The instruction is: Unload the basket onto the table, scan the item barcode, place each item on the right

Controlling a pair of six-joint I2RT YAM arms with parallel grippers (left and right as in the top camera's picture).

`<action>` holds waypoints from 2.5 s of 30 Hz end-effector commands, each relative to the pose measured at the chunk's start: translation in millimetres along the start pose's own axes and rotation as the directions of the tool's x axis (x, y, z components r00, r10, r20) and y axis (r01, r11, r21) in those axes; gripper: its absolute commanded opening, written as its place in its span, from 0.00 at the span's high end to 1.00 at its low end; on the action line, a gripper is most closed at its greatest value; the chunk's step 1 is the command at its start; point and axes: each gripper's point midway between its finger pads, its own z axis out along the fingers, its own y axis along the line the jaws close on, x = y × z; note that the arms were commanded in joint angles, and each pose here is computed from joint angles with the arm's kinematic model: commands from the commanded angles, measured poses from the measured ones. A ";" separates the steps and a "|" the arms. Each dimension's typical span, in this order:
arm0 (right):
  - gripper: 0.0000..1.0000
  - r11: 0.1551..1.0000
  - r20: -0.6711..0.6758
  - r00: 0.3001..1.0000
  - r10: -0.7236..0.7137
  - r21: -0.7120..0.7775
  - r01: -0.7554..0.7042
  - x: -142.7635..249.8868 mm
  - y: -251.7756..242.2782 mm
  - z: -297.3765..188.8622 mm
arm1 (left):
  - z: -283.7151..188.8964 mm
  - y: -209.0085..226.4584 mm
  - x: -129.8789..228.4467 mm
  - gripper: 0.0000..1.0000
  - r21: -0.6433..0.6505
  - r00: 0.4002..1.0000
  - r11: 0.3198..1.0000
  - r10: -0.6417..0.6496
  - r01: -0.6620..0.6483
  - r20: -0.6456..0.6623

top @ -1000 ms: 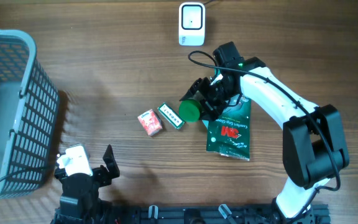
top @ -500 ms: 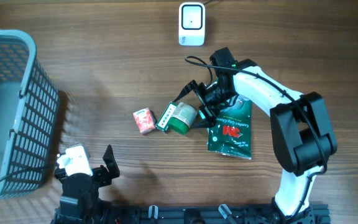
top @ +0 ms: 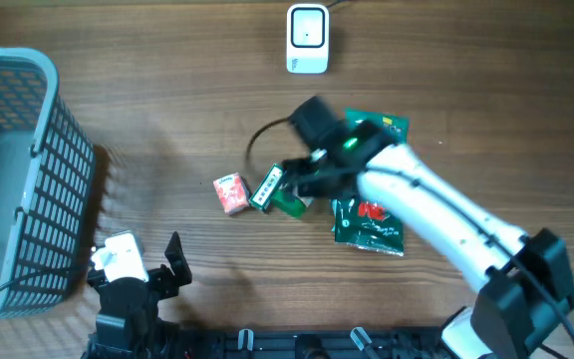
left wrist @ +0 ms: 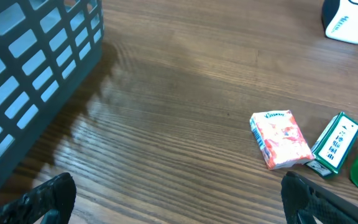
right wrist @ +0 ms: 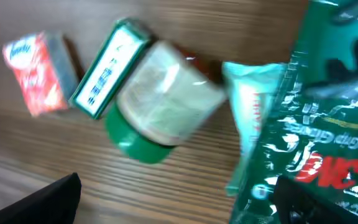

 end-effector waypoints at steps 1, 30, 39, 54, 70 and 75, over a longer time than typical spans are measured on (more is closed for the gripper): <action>0.00 0.984 0.180 0.980 -0.082 0.173 0.051 -9.0 8.6 -10.4 | 0.9 2.0 0.4 0.00 -0.011 1.000 1.000 -0.011 0.011 0.004; 0.13 0.810 -0.089 0.807 0.583 0.129 -0.572 17.8 17.8 108.5 | 0.9 2.0 0.5 0.00 -0.011 1.000 1.000 -0.012 0.012 0.003; 0.12 0.906 0.078 0.929 0.360 0.208 -0.369 -8.6 -32.1 44.2 | 0.9 2.0 0.5 0.00 -0.011 1.000 1.000 -0.011 0.011 0.003; 0.00 0.968 0.002 0.968 0.249 -0.025 -0.249 -5.0 -5.2 5.6 | 0.9 2.0 0.5 0.00 -0.011 1.000 1.000 -0.012 0.012 0.003; 0.15 0.987 -0.333 0.940 0.075 -0.109 -0.117 33.2 17.5 106.9 | 0.9 2.0 0.5 0.00 -0.011 1.000 1.000 -0.012 0.012 0.003; 0.28 0.959 -0.365 0.896 0.253 -0.027 -0.281 38.9 13.9 105.2 | 0.9 2.0 0.5 0.00 -0.011 1.000 1.000 -0.012 0.012 0.003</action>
